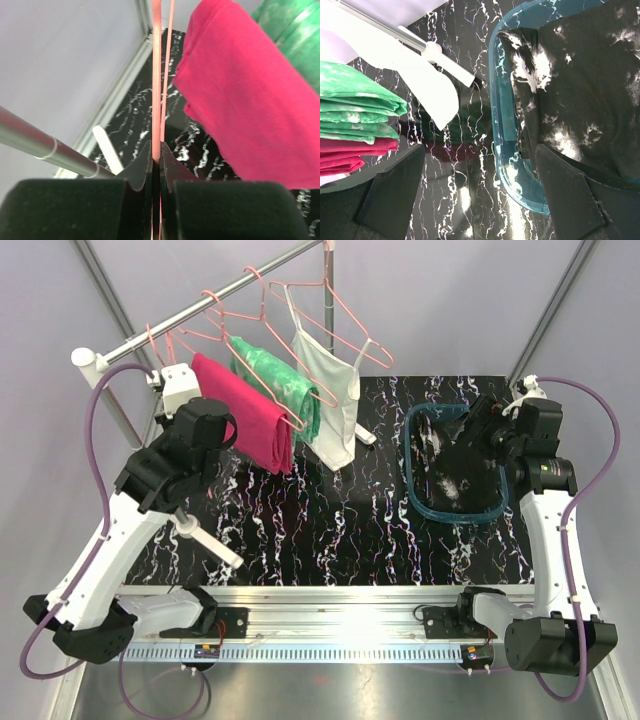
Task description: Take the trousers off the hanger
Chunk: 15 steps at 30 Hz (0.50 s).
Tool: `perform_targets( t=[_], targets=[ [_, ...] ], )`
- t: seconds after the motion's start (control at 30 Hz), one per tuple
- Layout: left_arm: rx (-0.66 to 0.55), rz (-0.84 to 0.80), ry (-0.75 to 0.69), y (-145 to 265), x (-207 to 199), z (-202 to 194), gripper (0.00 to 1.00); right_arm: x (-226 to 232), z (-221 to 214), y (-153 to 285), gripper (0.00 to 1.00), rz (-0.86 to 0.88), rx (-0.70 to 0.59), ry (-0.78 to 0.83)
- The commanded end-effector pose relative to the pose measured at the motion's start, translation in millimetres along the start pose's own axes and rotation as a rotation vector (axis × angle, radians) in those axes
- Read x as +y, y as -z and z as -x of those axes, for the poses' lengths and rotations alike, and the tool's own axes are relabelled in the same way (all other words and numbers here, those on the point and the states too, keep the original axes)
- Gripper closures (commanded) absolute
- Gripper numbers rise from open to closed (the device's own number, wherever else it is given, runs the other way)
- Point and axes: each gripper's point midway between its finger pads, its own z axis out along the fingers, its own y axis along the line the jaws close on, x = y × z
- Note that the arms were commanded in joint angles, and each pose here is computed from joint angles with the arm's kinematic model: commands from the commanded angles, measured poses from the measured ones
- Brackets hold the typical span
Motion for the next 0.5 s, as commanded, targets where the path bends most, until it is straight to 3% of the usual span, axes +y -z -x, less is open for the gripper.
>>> perform_targets(
  t=[0.0, 0.03, 0.13, 0.3, 0.4, 0.47],
  targets=[
    [0.021, -0.081, 0.121, 9, -6, -1, 0.92, 13, 11, 6, 0.01, 0.054, -0.047, 0.013],
    [0.028, -0.118, 0.134, 12, -10, 0, 0.72, 13, 11, 6, 0.01, 0.054, -0.047, 0.015],
    [0.021, -0.214, 0.190, 25, -16, 12, 0.47, 14, 11, 6, 0.00, 0.058, -0.044, 0.016],
    [0.000, -0.451, 0.256, 57, -35, 40, 0.33, 14, 10, 6, 0.01, 0.063, -0.044, 0.016],
    [0.028, -0.747, 0.281, 96, -68, 49, 0.25, 17, 9, 6, 0.01, 0.077, -0.042, 0.009],
    [0.026, -0.859, 0.313, 114, -78, 58, 0.23, 19, 11, 5, 0.00, 0.089, -0.048, 0.006]
  ],
)
